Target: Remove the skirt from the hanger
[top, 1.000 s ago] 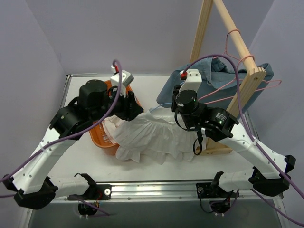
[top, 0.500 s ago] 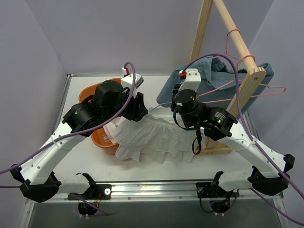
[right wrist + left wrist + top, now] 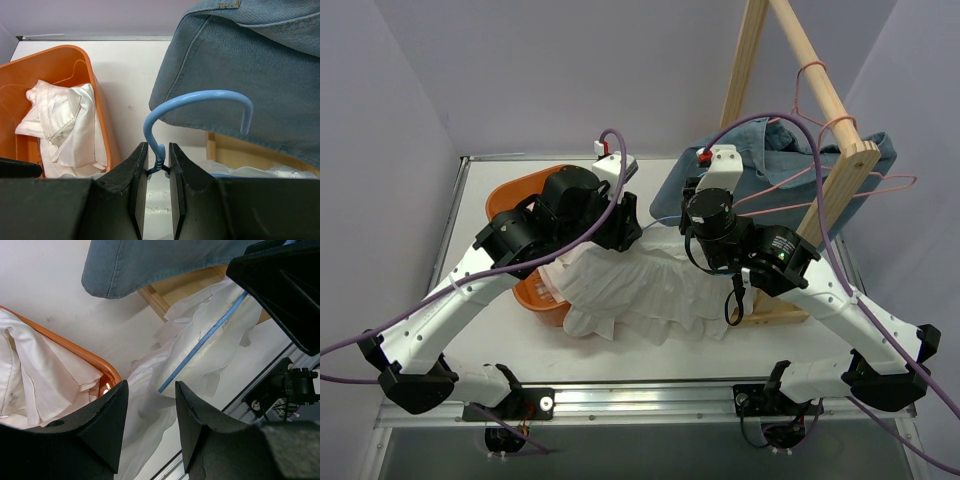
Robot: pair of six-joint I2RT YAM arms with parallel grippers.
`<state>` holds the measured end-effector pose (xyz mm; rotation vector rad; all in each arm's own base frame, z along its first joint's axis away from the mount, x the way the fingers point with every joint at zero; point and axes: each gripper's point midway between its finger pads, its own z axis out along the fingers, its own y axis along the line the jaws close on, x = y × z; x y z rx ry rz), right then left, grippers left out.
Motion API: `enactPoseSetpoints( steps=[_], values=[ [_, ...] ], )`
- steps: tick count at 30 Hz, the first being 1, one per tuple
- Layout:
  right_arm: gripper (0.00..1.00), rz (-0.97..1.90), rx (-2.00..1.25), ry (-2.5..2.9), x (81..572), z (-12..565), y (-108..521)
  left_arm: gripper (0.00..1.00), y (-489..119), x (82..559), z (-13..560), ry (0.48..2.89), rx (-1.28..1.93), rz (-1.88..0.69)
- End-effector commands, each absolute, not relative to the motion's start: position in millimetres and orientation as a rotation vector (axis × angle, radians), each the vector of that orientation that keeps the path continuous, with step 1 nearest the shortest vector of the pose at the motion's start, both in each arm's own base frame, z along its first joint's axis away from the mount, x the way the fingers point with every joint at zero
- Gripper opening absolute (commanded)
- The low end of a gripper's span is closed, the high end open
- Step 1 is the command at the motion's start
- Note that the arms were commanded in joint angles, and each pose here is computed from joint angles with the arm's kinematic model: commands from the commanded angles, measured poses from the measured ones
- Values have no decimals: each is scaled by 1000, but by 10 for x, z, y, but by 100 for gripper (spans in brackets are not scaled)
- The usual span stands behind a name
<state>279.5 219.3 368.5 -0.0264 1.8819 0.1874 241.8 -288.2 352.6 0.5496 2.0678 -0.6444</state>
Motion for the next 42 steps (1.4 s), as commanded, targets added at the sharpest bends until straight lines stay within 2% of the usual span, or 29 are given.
enactPoseSetpoints(
  steps=[1,19,27,42],
  values=[
    [0,217,34,1830,2811,3846,2179,51,-2959,2471,3820,1980,503,-696],
    [0,204,35,1837,2816,3813,2185,49,-2910,2513,3652,2013,510,-614],
    [0,208,39,1834,2798,3830,2182,36,-2822,2536,3620,2019,495,-564],
    [0,188,62,1833,2753,3845,2072,33,-2637,2550,3551,2019,464,-487]
  ],
)
